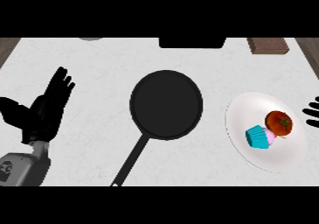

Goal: Pick the tomato from the plate and place it in the pan

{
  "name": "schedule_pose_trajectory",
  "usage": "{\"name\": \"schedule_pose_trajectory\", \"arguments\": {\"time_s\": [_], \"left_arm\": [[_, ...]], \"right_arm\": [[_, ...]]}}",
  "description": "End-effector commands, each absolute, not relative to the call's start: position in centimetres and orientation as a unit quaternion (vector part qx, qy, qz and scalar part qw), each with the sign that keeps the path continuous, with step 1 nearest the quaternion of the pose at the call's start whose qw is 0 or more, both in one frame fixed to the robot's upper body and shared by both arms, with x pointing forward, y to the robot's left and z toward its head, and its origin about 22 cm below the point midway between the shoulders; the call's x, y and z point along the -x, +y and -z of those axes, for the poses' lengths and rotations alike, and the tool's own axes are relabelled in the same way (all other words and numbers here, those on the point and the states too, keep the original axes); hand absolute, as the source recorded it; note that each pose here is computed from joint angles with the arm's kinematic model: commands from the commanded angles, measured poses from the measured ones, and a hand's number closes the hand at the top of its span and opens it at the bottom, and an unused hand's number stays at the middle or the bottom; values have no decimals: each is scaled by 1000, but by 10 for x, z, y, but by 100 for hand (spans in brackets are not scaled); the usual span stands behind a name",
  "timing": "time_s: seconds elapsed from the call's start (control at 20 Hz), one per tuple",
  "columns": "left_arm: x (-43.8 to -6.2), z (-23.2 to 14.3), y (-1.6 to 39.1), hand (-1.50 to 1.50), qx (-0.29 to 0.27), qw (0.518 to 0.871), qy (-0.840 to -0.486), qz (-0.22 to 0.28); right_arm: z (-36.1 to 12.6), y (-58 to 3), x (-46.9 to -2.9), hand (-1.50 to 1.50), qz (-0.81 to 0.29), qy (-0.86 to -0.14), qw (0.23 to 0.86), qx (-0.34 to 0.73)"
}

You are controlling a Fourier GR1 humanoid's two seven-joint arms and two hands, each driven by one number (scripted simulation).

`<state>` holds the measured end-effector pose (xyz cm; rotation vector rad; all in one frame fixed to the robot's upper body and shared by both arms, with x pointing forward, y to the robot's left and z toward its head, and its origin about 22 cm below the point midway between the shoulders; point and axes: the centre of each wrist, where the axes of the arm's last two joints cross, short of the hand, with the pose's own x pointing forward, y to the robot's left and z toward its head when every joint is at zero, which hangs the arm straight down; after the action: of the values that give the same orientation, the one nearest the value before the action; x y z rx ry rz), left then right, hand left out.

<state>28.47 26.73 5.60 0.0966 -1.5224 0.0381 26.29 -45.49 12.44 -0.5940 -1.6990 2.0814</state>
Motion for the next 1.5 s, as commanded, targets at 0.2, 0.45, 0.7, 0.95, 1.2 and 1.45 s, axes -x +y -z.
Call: {"name": "schedule_pose_trajectory", "arguments": {"time_s": [0.2,0.45,0.7,0.95,1.2,1.45], "left_arm": [[-282,-56,272,0,-42,724,-688,-18],[-268,-56,282,0,-45,721,-691,-19],[-262,-63,272,0,-50,718,-694,-19],[-269,-62,272,0,-42,729,-683,-28],[-266,-61,268,0,-42,721,-691,-25],[-291,-61,276,0,-45,721,-691,-14]], "right_arm": [[-90,-457,-252,-150,-730,-632,106,236],[-93,-439,-249,-150,-734,-638,95,212],[-84,-421,-252,-150,-743,-611,114,249],[-77,-422,-260,-150,-734,-614,129,260],[-70,-390,-275,-150,-745,-608,126,243],[-52,-395,-294,-150,-759,-584,130,256]]}}
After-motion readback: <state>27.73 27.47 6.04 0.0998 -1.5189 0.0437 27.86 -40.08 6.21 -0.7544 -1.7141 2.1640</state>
